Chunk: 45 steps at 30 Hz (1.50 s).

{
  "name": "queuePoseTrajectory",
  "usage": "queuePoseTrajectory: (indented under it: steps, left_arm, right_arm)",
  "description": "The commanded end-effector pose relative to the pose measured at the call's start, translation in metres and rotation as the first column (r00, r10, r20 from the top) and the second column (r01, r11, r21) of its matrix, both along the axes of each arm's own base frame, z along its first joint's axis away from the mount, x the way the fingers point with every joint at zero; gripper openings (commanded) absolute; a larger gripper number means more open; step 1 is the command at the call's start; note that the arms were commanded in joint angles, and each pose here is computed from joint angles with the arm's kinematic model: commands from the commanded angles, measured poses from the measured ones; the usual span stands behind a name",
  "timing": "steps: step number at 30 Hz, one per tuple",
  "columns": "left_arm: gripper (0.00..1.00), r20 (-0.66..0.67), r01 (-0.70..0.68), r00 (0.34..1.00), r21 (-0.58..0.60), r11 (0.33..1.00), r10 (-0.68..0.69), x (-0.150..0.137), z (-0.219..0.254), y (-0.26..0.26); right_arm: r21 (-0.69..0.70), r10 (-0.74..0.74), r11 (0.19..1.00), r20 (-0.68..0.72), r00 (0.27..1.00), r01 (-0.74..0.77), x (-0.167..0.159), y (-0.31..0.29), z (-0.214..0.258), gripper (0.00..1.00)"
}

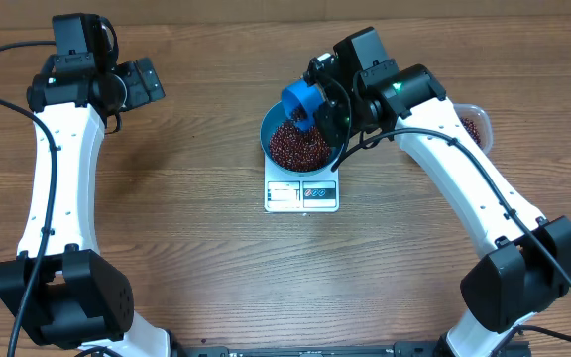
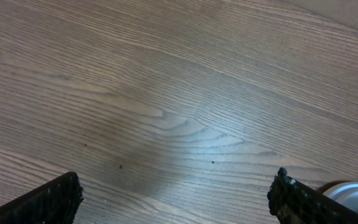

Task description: Scoop item into bowl and weigh 150g on scale

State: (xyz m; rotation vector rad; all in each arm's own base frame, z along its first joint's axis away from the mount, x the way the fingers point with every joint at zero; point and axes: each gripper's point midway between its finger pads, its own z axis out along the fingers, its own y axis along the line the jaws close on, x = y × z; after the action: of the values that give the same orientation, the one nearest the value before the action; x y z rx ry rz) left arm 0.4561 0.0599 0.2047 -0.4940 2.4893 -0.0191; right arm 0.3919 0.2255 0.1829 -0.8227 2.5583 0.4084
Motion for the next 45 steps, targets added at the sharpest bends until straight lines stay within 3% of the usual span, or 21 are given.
queuePoseTrajectory:
  steps: [1, 7, 12, 18, 24, 32, 41, 45]
  left_arm:
    - [1.00, 0.000, 0.008, 1.000, -0.005, 1.000, -0.008, 0.003, -0.001, -0.004]
    - [0.99, 0.000, 0.008, 1.000, -0.005, 1.000, -0.008, 0.003, -0.001, -0.004]
    - [1.00, 0.000, 0.008, 1.000, -0.005, 1.000, -0.008, 0.003, -0.001, -0.004]
    - [1.00, 0.000, 0.008, 1.000, -0.005, 1.000, -0.008, 0.003, -0.001, -0.004]
    - [1.00, 0.000, 0.008, 1.000, -0.005, 1.000, -0.008, 0.003, -0.001, -0.004]
    - [1.00, 0.000, 0.008, 1.000, -0.005, 1.000, -0.008, 0.003, -0.001, -0.004]
    - [0.99, 0.000, 0.008, 1.000, -0.005, 1.000, -0.008, 0.003, -0.001, -0.004]
    - [0.99, 0.000, 0.008, 1.000, -0.005, 1.000, -0.008, 0.003, -0.001, -0.004]
  right_arm:
    - [0.123, -0.012, 0.992, 0.051, 0.999, 0.006, 0.005, 0.002, 0.046, 0.04]
    - [0.145, -0.158, 0.979, 0.076, 0.985, 0.146, 0.025, -0.055, 0.078, 0.04]
    - [0.119, -0.325, 0.939, 0.010, 0.946, 0.322, 0.033, -0.129, 0.070, 0.04]
    - [0.063, -0.536, 0.839, -0.081, 0.840, 0.541, 0.023, -0.227, 0.057, 0.04]
    - [-0.048, -0.654, 0.755, -0.117, 0.747, 0.654, 0.001, -0.282, 0.045, 0.04]
    - [-0.246, -0.712, 0.687, -0.042, 0.701, 0.684, -0.013, -0.311, 0.038, 0.04]
    - [-0.376, -0.676, 0.672, 0.042, 0.736, 0.638, -0.012, -0.300, 0.038, 0.04]
    - [-0.457, -0.681, 0.603, 0.131, 0.720, 0.653, -0.010, -0.297, 0.044, 0.04]
